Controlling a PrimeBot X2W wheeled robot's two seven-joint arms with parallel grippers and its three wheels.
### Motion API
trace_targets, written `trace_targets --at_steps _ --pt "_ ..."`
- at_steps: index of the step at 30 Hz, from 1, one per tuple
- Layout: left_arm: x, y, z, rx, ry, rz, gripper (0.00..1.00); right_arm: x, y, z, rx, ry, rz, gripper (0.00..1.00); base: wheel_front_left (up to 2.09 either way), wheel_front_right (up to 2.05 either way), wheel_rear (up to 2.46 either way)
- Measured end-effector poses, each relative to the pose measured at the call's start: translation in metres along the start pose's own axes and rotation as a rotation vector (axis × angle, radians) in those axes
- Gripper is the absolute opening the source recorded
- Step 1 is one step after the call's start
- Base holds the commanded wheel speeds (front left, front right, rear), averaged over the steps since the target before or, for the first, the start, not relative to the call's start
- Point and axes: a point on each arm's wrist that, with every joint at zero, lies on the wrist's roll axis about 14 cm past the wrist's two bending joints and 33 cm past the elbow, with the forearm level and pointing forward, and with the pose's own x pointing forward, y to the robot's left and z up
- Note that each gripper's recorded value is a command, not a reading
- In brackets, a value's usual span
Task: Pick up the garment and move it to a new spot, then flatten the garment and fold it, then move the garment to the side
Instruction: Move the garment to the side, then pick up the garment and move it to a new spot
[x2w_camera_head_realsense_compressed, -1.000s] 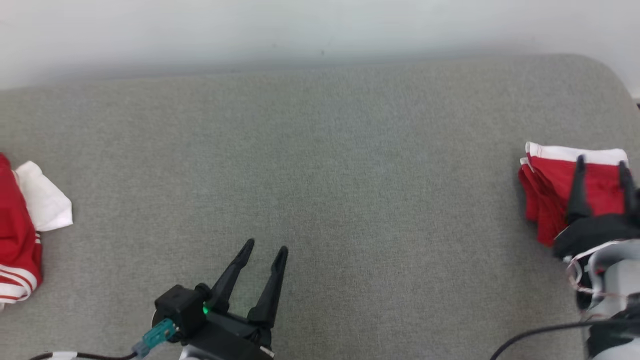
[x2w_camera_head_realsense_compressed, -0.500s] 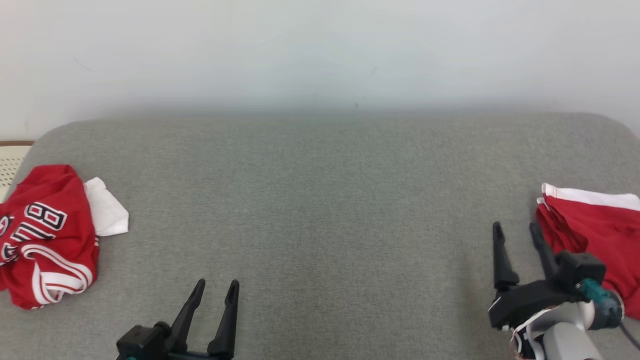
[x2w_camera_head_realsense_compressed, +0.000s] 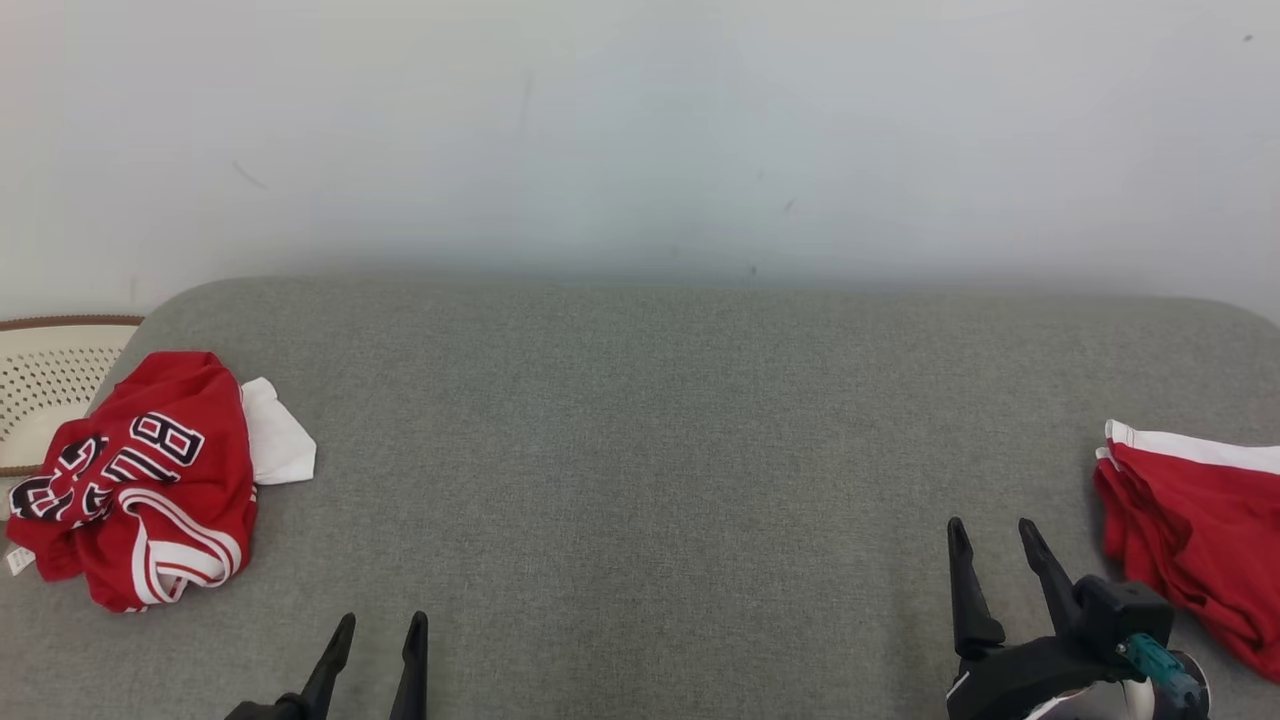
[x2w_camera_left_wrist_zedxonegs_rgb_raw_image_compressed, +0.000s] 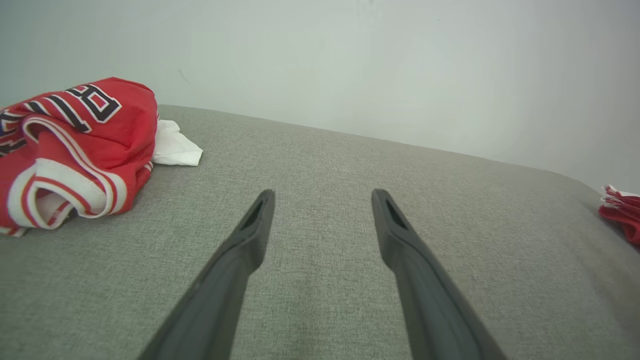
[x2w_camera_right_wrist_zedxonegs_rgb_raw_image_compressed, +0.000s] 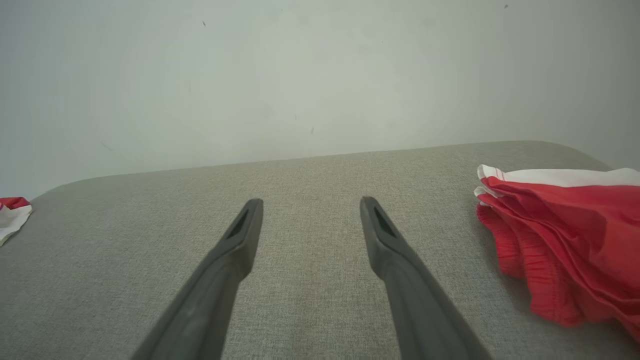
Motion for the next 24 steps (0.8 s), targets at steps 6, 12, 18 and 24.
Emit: trace_targets --at_steps 6,12,18,24 --pt "-0.006 0.007 0.002 0.052 -0.004 0.031 1.00 -0.012 -0.002 -0.001 -0.002 -0.004 -0.021 1.00 0.00 0.00 0.00" --pt "-0.007 0.012 0.003 0.125 -0.007 0.064 1.00 -0.021 -0.007 0.003 -0.026 -0.017 -0.043 1.00 0.00 0.00 0.00" --pt "-0.011 0.017 0.000 0.153 0.005 0.088 1.00 -0.028 -0.007 0.000 -0.040 -0.011 -0.053 1.00 0.00 0.00 0.00" --pt "-0.012 0.022 -0.002 0.162 0.013 0.112 1.00 -0.029 -0.007 -0.001 -0.043 -0.008 -0.056 1.00 0.00 0.00 0.00"
